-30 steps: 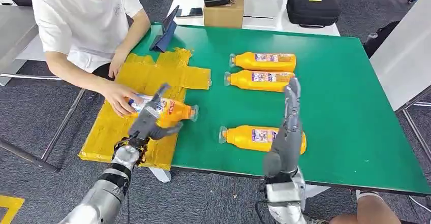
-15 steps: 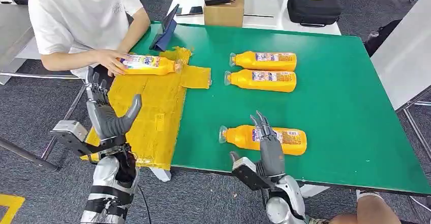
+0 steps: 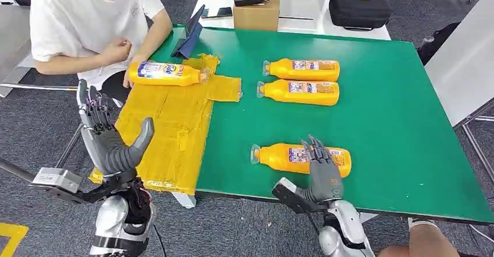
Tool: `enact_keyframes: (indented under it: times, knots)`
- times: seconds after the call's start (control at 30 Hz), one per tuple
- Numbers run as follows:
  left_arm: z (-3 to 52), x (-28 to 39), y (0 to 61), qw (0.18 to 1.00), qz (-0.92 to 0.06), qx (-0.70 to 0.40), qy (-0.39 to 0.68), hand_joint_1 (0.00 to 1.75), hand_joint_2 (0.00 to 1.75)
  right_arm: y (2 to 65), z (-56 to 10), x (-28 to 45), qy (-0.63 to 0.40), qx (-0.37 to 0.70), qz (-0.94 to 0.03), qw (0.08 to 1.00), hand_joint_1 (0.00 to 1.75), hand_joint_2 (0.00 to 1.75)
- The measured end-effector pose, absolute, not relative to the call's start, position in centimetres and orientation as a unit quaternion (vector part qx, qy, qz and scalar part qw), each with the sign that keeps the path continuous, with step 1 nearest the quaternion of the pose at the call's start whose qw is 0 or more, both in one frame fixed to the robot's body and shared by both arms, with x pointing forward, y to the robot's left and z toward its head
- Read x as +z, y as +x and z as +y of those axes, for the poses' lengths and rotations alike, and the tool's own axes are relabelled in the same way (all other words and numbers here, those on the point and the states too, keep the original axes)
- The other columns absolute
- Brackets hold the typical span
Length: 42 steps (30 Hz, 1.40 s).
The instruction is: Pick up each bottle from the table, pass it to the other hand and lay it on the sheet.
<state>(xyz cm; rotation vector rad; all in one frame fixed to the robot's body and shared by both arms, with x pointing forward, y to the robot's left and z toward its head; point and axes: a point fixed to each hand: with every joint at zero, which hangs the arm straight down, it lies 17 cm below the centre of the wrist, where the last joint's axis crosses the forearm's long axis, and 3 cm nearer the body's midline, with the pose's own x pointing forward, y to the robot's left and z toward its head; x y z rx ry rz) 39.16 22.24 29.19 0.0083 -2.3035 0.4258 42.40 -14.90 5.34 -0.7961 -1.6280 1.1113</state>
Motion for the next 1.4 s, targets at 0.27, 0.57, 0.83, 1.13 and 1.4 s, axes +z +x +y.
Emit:
enact_keyframes:
  times: [0.27, 0.57, 0.83, 1.13, 1.4]
  knots:
    - [22.1, 28.7, 39.0, 0.398, -0.903, 0.159, 0.007, 0.0, 1.75, 42.7, -16.9, 4.3, -0.356, 0.49, -0.634, 0.48, 0.0, 1.75]
    - [21.9, 28.4, 39.0, 0.405, -0.901, 0.153, 0.009, 0.0, 1.75, 43.5, -18.9, 4.1, -0.37, 0.506, -0.616, 0.477, 0.0, 1.75]
    - [21.3, 27.4, 39.9, 0.441, -0.886, 0.146, -0.008, 0.0, 1.75, 44.2, -20.9, 2.5, -0.381, 0.536, -0.573, 0.489, 0.0, 1.75]
    - [20.0, 27.3, 40.3, 0.456, -0.88, 0.132, -0.026, 0.0, 1.75, 46.3, -22.7, 1.4, -0.39, 0.564, -0.547, 0.48, 0.0, 1.75]
    - [19.2, 27.1, 40.6, 0.462, -0.878, 0.123, -0.034, 0.0, 1.75, 47.6, -23.2, 0.8, -0.382, 0.577, -0.536, 0.484, 0.0, 1.75]
